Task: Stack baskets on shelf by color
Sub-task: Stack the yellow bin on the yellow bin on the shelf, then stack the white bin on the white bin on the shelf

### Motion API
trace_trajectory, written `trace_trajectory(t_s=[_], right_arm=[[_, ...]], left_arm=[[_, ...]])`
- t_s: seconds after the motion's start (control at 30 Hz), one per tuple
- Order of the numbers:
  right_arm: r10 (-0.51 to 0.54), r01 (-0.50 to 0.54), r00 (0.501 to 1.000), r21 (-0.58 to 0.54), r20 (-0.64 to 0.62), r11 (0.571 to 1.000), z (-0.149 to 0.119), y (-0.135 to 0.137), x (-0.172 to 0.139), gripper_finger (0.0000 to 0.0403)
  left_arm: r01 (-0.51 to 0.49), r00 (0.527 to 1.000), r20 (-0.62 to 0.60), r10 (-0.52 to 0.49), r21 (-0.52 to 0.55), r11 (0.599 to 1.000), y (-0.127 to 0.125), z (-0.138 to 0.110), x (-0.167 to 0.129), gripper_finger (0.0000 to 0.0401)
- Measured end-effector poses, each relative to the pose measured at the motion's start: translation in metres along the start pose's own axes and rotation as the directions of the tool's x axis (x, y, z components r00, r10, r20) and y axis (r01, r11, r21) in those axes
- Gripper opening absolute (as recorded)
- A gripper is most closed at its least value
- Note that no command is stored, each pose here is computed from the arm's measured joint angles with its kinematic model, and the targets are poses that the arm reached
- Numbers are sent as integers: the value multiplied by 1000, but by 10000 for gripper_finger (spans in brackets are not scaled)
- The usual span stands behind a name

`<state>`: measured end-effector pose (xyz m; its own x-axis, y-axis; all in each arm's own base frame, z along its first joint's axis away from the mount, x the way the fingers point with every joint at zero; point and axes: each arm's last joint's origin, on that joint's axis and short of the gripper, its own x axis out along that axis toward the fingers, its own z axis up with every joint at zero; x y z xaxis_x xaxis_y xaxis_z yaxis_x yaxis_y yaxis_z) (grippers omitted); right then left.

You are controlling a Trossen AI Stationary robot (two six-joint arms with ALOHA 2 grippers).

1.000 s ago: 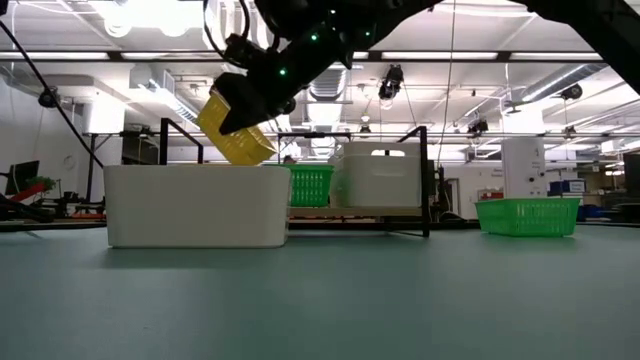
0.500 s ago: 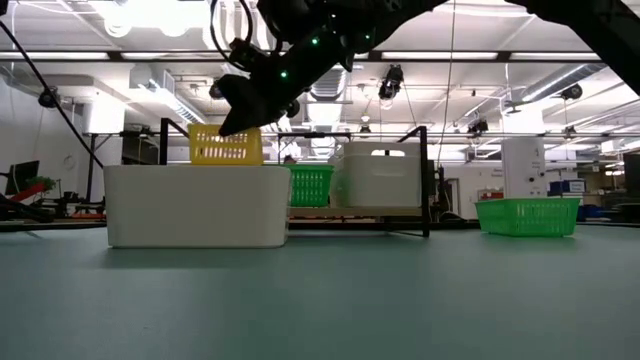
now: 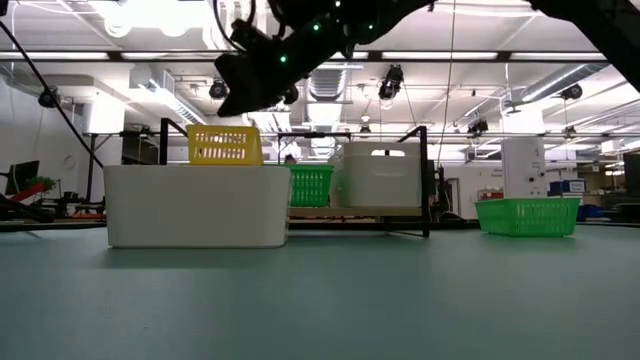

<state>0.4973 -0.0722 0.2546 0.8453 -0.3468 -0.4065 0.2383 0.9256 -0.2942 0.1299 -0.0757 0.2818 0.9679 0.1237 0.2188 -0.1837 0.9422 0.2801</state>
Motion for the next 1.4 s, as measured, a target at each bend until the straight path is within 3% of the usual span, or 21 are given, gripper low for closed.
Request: trace_trajectory(t_s=[0.13, 0.27, 0.4, 0.5, 0.63, 0.8, 1.0, 1.03, 1.17, 1.23, 1.33, 1.4], right_arm=[[-3, 2, 999, -4, -42, 1000, -16, 0, 14, 18], [-3, 2, 999, -5, -47, 1000, -18, 2, 16, 13], [2, -2, 1000, 3, -12, 1000, -4, 0, 6, 12], [68, -68, 998, -27, -16, 997, 11, 12, -15, 12], [203, -221, 973, -182, -109, 958, 33, 39, -70, 12], [415, -481, 870, -269, -267, 835, 35, 57, -123, 13], [424, -585, 796, -370, -433, 721, 19, 65, -130, 54], [416, -600, 788, -416, -453, 684, 15, 65, -128, 68], [354, -620, 784, -653, -510, 435, 0, 73, -110, 124], [327, -605, 794, -722, -513, 337, -5, 77, -100, 146], [305, -611, 784, -762, -541, 216, -17, 80, -84, 165], [295, -622, 772, -765, -563, 168, -27, 82, -73, 167]], left_arm=[[0, 1000, 0, 0, 0, 1000, 0, 0, 0, 44], [1, 1000, -1, -1, 2, 1000, 0, -1, 0, 44], [3, 1000, -5, -3, 6, 1000, -1, -3, -1, 44], [6, 1000, -10, -6, 12, 1000, -2, -5, -1, 44], [3, 1000, -5, -3, 11, 1000, -1, -4, -1, 44], [-11, 1000, 21, 11, -19, 1000, 1, -1, -1, 44], [-12, 999, 30, 14, -74, 997, -1, 0, 1, 44], [-8, 1000, 24, 10, -79, 997, -3, -2, 2, 44], [-1, 1000, 9, 2, -64, 998, -9, -6, 5, 44], [-7, 1000, 20, 8, -72, 997, -10, -5, 7, 44], [-18, 999, 39, 20, -65, 998, -10, -3, 7, 44], [-19, 999, 41, 21, -50, 999, -10, -3, 8, 44]])
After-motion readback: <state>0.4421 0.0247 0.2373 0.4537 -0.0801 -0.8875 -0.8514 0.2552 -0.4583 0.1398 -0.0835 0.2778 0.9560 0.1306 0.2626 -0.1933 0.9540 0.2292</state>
